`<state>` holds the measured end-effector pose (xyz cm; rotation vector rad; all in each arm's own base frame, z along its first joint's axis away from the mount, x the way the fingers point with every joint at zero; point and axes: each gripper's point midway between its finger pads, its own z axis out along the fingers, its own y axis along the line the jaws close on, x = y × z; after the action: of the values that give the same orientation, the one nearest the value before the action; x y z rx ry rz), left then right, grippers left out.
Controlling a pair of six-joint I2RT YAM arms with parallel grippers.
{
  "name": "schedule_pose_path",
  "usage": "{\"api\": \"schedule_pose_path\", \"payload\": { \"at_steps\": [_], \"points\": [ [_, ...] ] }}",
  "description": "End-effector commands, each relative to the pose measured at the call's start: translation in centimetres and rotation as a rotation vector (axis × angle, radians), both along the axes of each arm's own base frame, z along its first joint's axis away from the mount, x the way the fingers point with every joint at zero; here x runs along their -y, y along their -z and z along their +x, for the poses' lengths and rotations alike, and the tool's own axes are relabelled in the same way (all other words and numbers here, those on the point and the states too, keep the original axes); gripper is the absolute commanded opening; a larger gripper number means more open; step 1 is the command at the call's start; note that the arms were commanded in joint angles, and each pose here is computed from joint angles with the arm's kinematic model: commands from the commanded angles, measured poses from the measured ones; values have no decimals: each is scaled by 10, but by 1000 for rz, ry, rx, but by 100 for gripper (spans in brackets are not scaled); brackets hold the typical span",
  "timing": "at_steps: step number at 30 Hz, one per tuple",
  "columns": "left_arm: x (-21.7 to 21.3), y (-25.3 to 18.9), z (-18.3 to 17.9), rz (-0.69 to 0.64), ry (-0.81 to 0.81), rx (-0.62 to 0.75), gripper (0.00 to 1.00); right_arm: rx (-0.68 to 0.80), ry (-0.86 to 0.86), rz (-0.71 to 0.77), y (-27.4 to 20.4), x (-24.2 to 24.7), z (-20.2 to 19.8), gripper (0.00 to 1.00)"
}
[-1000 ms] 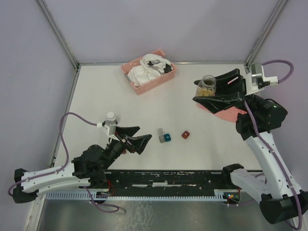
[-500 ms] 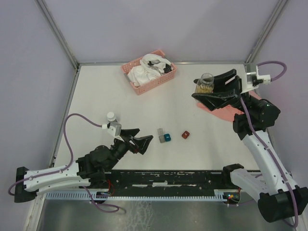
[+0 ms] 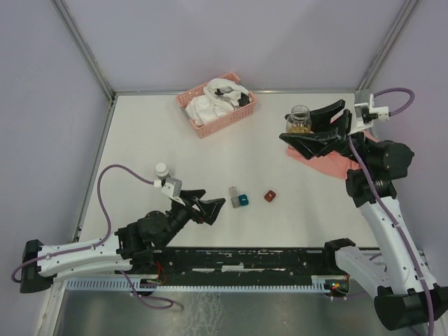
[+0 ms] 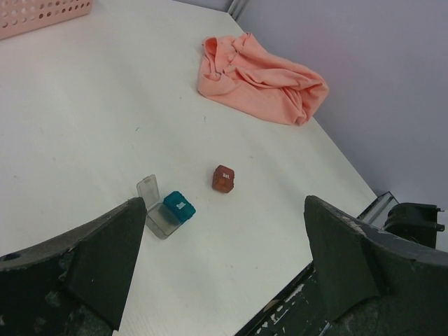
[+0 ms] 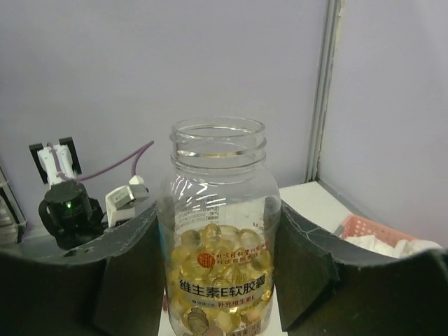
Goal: Sort the pills into containers
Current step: Pour the pill into the pill container.
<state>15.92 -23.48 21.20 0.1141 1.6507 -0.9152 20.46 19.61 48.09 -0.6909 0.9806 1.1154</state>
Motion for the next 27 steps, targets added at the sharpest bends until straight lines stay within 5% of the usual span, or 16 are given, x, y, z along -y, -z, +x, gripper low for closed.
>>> {"api": "schedule_pose_path", "payload": {
  "at_steps": [1,2,8,13,27],
  "points": [
    [-5,-7,5,-54,-41,-19,99,-53,-106,-149,35,-14,-5,2],
    [-8,-5,8,-46,-65,-28,99,44,-114,-135,38,-14,-12,2],
    [-11,4,25,49,-146,-51,95,65,-252,-546,150,-24,-26,2],
    [1,12,60,101,-76,-100,90,67,-319,-720,227,-28,-23,2],
    [-26,-36,113,79,-166,73,88,27,-313,-1061,325,-34,1,4]
  ]
}}
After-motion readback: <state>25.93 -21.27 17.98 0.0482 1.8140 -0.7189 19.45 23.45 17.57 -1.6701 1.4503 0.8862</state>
